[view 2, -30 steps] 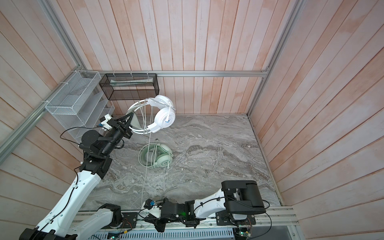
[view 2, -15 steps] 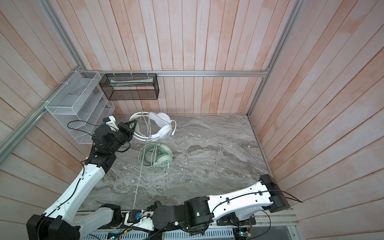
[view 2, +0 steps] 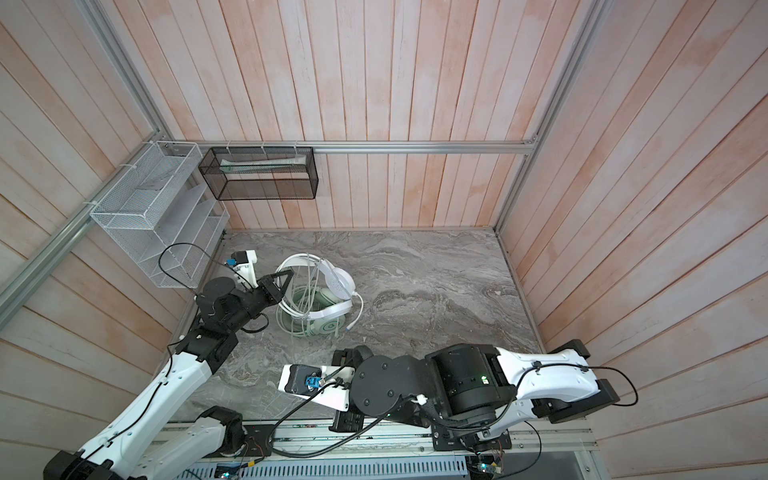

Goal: Wrap the headphones
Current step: 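Lift the cable up over the headset past the left gripper with the right gripper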

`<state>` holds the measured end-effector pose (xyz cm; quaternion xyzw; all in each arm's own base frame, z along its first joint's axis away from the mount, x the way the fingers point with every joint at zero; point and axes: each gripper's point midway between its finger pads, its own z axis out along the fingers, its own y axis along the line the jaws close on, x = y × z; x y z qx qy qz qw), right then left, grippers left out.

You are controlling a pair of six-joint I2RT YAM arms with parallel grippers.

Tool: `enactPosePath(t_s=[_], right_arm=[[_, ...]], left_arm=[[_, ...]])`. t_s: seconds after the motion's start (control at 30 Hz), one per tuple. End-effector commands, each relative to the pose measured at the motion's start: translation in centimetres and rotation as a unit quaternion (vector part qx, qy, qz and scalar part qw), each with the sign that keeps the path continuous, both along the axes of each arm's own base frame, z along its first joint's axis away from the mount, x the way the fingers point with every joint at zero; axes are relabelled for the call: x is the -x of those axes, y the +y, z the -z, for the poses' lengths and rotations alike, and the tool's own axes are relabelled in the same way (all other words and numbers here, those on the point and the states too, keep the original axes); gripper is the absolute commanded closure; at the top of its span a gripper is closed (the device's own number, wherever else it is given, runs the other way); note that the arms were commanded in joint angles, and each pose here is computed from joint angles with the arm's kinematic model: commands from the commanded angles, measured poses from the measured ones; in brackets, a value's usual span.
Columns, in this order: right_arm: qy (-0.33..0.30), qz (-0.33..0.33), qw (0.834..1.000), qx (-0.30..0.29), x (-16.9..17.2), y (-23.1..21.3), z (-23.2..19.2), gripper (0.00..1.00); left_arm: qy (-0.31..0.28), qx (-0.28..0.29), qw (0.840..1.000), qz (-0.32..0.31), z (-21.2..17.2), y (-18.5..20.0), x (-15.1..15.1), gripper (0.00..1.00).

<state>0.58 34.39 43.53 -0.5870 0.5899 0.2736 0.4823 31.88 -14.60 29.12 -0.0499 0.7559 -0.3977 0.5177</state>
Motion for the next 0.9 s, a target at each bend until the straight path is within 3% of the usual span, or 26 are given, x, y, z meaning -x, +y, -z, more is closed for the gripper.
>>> enactPosePath(t_s=[0.0, 0.3, 0.63, 0.87], right_arm=[[-0.047, 0.038, 0.998, 0.004, -3.1, -3.2, -1.9, 1.00], [-0.082, 0.087, 0.993, -0.015, -7.1, -4.7, -4.2, 1.00], [-0.128, 0.158, 0.977, -0.067, -11.8, -7.2, -8.9, 1.00], [-0.134, 0.231, 0.962, -0.050, -17.4, -8.8, -7.5, 1.00]], left_arm=[[-0.073, -0.014, 0.996, 0.048, -2.8, -0.9, 2.3, 1.00], [-0.093, -0.013, 0.988, 0.124, -4.6, -1.9, 7.5, 1.00], [-0.117, 0.014, 0.961, 0.249, -7.0, -4.2, 13.1, 1.00], [-0.140, 0.027, 0.942, 0.303, -9.3, -4.9, 15.6, 1.00]])
